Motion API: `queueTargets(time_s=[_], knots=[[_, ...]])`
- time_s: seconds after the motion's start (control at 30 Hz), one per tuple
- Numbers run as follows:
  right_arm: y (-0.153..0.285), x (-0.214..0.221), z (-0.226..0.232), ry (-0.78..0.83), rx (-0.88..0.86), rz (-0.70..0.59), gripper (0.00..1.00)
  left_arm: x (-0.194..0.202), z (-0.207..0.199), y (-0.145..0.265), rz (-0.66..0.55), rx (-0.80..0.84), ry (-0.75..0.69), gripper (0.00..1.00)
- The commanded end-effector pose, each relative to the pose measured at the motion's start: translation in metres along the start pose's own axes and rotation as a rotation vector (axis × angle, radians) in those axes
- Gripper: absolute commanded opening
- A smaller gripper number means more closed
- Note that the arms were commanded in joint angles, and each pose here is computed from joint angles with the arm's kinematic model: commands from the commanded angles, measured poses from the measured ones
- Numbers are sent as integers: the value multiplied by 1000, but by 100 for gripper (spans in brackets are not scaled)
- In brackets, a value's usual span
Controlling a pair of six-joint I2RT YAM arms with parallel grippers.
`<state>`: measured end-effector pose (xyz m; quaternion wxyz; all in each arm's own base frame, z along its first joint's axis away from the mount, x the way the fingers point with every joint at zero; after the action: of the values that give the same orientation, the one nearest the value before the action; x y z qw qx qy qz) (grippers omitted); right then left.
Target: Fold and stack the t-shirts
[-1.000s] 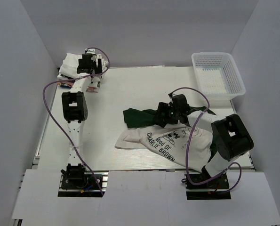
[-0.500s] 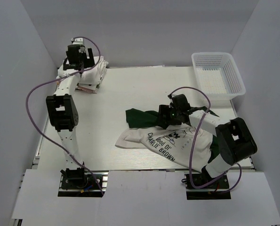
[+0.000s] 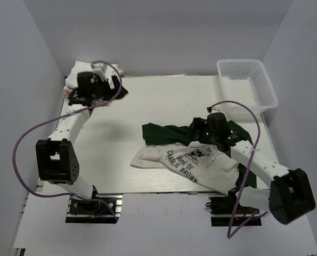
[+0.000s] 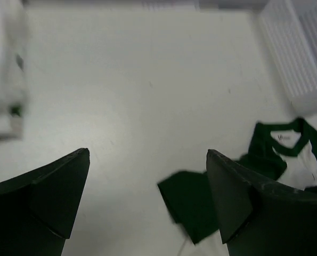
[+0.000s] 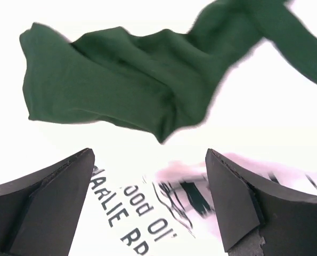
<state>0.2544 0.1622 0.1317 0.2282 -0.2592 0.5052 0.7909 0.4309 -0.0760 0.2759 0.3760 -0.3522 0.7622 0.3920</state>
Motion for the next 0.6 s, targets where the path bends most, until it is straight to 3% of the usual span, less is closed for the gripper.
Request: queueTargets(time_s=[0.0,0.03,0.13,0.33,0.57], knots=[[22,7,-24,-124,146,-84,90,84,-34,-6,207,135,117,100],[30,1,-35,-137,222,-149,90,96,-42,-5,238,138,115,100],[45,18,-60,-190,354,-150,90,146,-58,-15,375,117,75,100],[67,37,-99,-269,563,-172,90,231,-51,-51,674,-114,-21,100],[86,30,-124,-343,719,-271,90,265,-49,-81,747,-297,-118,96]])
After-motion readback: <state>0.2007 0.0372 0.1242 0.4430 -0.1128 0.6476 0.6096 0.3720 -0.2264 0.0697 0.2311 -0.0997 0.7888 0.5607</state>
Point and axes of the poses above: each gripper's point midway between its finger pads, its own y axis back along the fingers, its own z axis along the line the jaws close on, x = y × z, the point moved 5 cm from there along y, back along the fingers, and after that the axes turned 3 degrees about y, right-handed, at the moved point
